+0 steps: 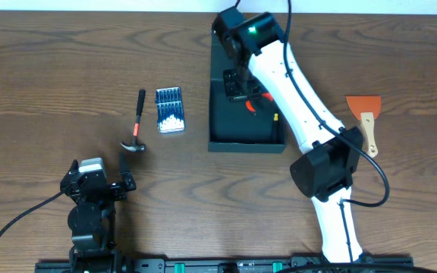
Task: Pack container
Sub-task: 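Carry the pliers with the right gripper over the box and lower, then release the pliers in the box and withdraw the right gripper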
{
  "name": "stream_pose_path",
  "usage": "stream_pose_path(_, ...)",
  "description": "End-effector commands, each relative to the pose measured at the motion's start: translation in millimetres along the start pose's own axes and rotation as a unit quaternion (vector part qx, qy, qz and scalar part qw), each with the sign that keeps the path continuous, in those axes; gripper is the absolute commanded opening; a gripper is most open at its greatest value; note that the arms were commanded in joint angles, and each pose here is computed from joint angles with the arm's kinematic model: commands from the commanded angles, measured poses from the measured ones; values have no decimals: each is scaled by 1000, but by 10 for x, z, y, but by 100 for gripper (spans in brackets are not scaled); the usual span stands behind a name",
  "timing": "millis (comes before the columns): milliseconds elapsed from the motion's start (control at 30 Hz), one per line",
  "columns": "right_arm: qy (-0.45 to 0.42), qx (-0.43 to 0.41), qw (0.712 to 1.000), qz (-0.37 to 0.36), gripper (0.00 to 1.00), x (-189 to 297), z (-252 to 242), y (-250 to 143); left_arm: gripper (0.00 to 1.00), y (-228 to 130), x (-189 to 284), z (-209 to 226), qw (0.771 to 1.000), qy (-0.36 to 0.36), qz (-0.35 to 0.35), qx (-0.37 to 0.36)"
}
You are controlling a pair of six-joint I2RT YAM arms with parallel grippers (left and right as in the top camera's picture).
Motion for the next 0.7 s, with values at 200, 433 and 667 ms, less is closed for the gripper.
stream_pose_path(200, -11, -9, 999, 38, 1, -397, 43, -61, 98, -124, -13, 33, 1000, 15, 25, -7)
stream_pose_path(433, -16, -20, 998, 55, 1, -610, -3, -85, 98, -124, -13, 33, 1000, 14, 25, -7)
stream_pose_path(667, -15, -25, 998, 51, 1, -771, -5, -74, 98, -124, -13, 33, 1000, 15, 25, -7)
Point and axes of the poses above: each gripper's point midway between its finger pads, its own x axis back along the fingers, its own z axis along the line the jaws close on, y = z × x, the point moved 10 cm from there along x, back along the fingers, and after that the axes turned 10 degrees about x, right-handed, at the moved point
